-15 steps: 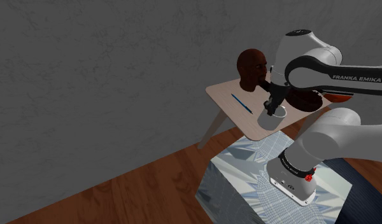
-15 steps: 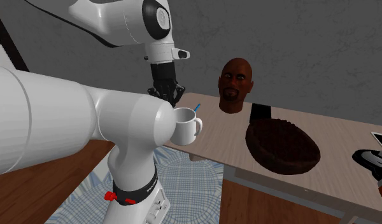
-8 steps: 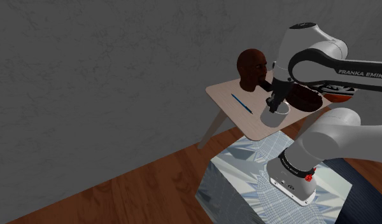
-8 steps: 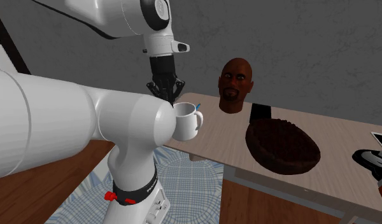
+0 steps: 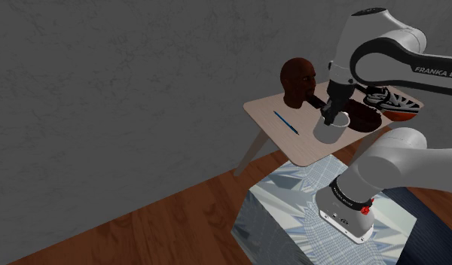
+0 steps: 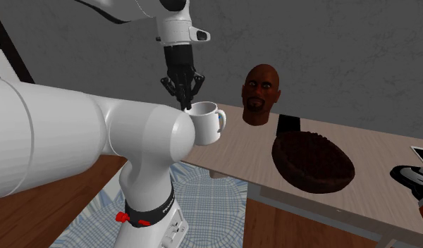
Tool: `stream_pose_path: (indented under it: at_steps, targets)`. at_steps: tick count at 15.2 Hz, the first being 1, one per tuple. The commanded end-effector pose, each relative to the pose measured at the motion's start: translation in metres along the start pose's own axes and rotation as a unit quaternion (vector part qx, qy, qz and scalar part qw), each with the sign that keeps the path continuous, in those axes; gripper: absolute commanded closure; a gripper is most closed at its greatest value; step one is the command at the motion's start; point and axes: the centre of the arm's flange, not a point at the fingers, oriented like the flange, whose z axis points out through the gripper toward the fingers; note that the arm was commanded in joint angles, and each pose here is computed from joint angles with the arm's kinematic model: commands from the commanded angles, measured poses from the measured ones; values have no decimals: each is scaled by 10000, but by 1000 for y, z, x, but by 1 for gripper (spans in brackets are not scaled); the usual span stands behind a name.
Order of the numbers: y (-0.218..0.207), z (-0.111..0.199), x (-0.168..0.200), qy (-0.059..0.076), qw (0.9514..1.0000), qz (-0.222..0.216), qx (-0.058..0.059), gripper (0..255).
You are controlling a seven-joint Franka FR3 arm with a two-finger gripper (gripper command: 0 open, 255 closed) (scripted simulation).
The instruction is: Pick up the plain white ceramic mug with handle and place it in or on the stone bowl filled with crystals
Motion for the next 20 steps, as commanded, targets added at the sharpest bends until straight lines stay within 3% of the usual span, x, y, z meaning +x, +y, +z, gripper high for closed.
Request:
stream_pose_path:
  at_steps: [1,20]
  targets:
    - [1,-11,-2,-1,10000,0,0,255]
    - [14,-106,-18,-1,10000,0,0,255]
